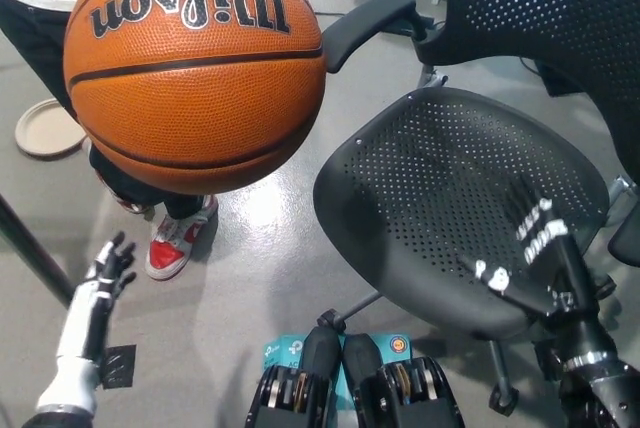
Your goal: The robot grabs the basketball from a person using both hands and then drops it on the black chair in the front
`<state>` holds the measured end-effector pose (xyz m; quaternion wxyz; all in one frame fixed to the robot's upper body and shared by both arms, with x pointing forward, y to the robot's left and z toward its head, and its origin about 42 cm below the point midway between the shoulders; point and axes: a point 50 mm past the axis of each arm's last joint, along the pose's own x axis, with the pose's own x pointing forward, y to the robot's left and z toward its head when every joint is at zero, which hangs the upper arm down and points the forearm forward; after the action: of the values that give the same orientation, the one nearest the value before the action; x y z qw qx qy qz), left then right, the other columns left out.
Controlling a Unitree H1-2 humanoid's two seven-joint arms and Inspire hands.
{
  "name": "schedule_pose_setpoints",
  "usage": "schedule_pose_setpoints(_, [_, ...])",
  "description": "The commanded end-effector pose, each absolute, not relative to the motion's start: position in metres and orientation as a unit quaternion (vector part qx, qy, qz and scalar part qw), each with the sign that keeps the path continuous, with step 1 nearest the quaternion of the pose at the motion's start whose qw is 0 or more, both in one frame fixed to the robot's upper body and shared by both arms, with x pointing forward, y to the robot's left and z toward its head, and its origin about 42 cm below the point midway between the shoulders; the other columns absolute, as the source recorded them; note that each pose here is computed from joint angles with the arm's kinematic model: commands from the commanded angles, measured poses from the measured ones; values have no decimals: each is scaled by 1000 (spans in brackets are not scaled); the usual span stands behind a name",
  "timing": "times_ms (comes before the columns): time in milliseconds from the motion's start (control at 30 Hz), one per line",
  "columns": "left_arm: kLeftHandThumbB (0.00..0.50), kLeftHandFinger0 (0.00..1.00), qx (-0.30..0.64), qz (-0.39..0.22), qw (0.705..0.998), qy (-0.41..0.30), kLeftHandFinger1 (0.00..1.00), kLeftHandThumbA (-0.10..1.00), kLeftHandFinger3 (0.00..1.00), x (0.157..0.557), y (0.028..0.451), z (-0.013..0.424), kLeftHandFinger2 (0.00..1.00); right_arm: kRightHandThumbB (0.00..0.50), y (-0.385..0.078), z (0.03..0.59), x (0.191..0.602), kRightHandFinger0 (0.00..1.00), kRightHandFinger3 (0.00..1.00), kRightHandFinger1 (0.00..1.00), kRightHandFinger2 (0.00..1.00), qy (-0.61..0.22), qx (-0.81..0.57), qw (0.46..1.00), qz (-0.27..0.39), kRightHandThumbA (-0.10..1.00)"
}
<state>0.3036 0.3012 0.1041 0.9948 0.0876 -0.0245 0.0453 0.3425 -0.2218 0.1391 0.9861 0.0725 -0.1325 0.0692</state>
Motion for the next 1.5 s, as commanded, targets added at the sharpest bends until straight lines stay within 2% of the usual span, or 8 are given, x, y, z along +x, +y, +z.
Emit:
schedule_pose_setpoints(0, [24, 1000, 57, 104, 984, -131, 1000, 1000, 1000, 294, 315, 153, 1000, 305, -195, 208, 347, 1000, 1000, 1000, 1000, -207, 143, 959, 133, 1000])
schedule_pose_setpoints(133, [89, 1000, 14, 127, 976, -177, 1000, 1000, 1000, 294, 316, 185, 1000, 343, -181, 236, 362, 1000, 1000, 1000, 1000, -230, 133, 953, 146, 1000])
schedule_pose_setpoints(200, [115, 1000, 19, 127, 974, -188, 1000, 1000, 1000, 296, 313, 201, 1000, 324, -170, 246, 371, 1000, 1000, 1000, 1000, -240, 135, 949, 152, 1000])
schedule_pose_setpoints(300, [115, 1000, 11, 119, 969, -216, 1000, 1000, 1000, 301, 307, 219, 1000, 352, -149, 259, 386, 1000, 1000, 1000, 1000, -244, 141, 945, 165, 1000])
schedule_pose_setpoints(467, [114, 1000, 5, 112, 963, -244, 1000, 1000, 1000, 311, 293, 243, 1000, 318, -118, 270, 411, 1000, 1000, 1000, 1000, -228, 157, 941, 193, 1000])
schedule_pose_setpoints(667, [174, 1000, 4, 106, 963, -248, 1000, 1000, 1000, 322, 282, 255, 1000, 334, -101, 267, 443, 1000, 1000, 1000, 1000, -208, 144, 945, 207, 1000])
schedule_pose_setpoints(800, [115, 1000, 16, 90, 963, -254, 1000, 1000, 1000, 333, 277, 257, 1000, 347, -93, 265, 463, 1000, 1000, 1000, 1000, -192, 141, 946, 219, 1000])
schedule_pose_setpoints(1467, [93, 1000, -9, 75, 966, -246, 1000, 1000, 1000, 356, 265, 261, 1000, 465, -93, 292, 446, 1000, 1000, 1000, 1000, -187, 268, 904, 277, 1000])
